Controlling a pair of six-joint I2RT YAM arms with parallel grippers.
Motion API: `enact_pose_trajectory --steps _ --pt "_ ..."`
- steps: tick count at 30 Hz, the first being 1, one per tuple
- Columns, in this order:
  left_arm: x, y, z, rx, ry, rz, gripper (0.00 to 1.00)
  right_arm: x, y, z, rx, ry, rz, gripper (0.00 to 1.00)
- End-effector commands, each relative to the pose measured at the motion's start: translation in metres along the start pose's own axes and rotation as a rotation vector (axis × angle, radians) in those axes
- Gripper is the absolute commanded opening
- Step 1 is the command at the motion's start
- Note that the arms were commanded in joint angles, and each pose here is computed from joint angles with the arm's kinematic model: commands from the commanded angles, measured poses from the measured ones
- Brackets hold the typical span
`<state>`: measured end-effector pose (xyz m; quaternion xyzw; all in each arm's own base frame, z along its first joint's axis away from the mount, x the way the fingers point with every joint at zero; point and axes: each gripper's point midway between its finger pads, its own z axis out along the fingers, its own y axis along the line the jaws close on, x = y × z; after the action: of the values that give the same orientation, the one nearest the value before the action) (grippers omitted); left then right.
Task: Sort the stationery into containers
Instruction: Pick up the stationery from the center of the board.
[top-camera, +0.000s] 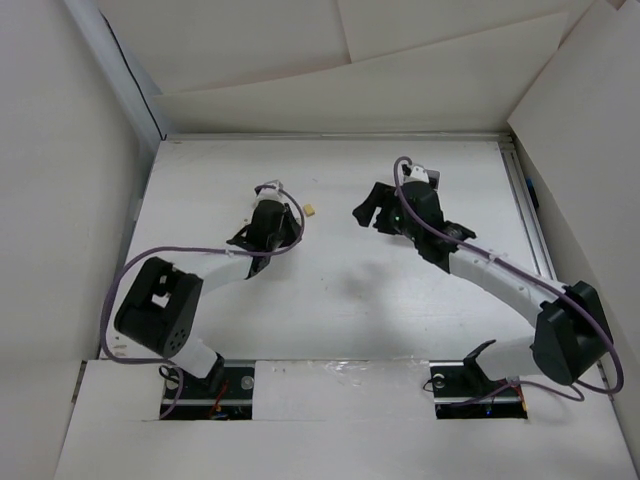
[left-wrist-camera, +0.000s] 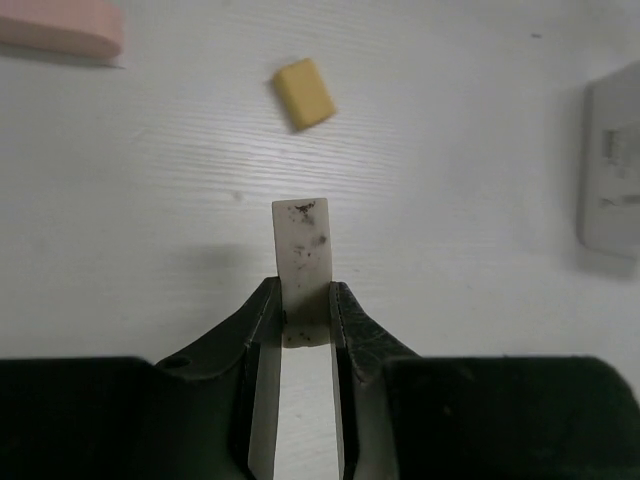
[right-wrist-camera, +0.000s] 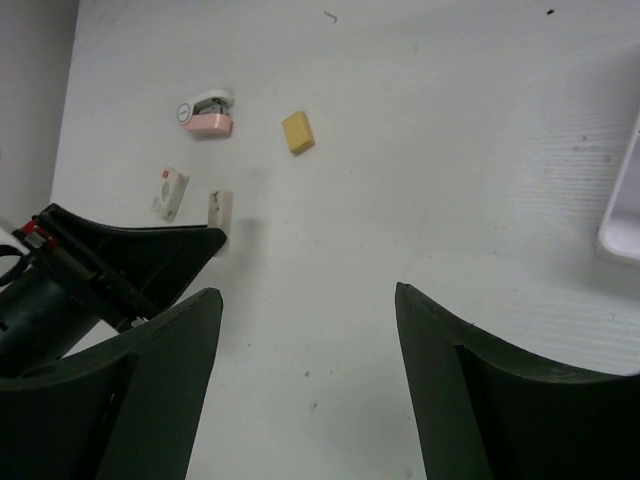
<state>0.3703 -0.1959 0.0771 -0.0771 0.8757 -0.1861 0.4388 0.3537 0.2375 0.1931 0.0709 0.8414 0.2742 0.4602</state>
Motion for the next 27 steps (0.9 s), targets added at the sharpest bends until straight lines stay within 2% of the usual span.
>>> enact_pose_trajectory --steps 1,3,4,13,17,27 --pt "-0.012 -0.053 -0.025 0.303 -0.036 0.024 0.00 -0.020 0.036 0.001 -0.133 -0.029 0.034 0.77" --pt "0.001 -0.067 -0.041 0.412 -0.009 0.048 0.00 -0.016 0.040 0.003 -0.154 -0.011 0.047 0.77" --pt "-0.003 -0.075 -0.046 0.464 -0.035 0.067 0.00 -0.018 0.044 0.003 -0.176 -0.012 0.060 0.78" --pt "0.016 -0.109 -0.076 0.700 -0.011 0.171 0.00 0.011 0.071 0.024 -0.285 0.118 0.099 0.76" --pt "0.023 -0.122 -0.084 0.729 -0.019 0.221 0.00 0.014 0.068 0.031 -0.267 0.125 0.109 0.69" --pt "0.013 -0.123 -0.091 0.730 -0.067 0.228 0.01 0.023 0.055 0.043 -0.209 0.127 0.139 0.64"
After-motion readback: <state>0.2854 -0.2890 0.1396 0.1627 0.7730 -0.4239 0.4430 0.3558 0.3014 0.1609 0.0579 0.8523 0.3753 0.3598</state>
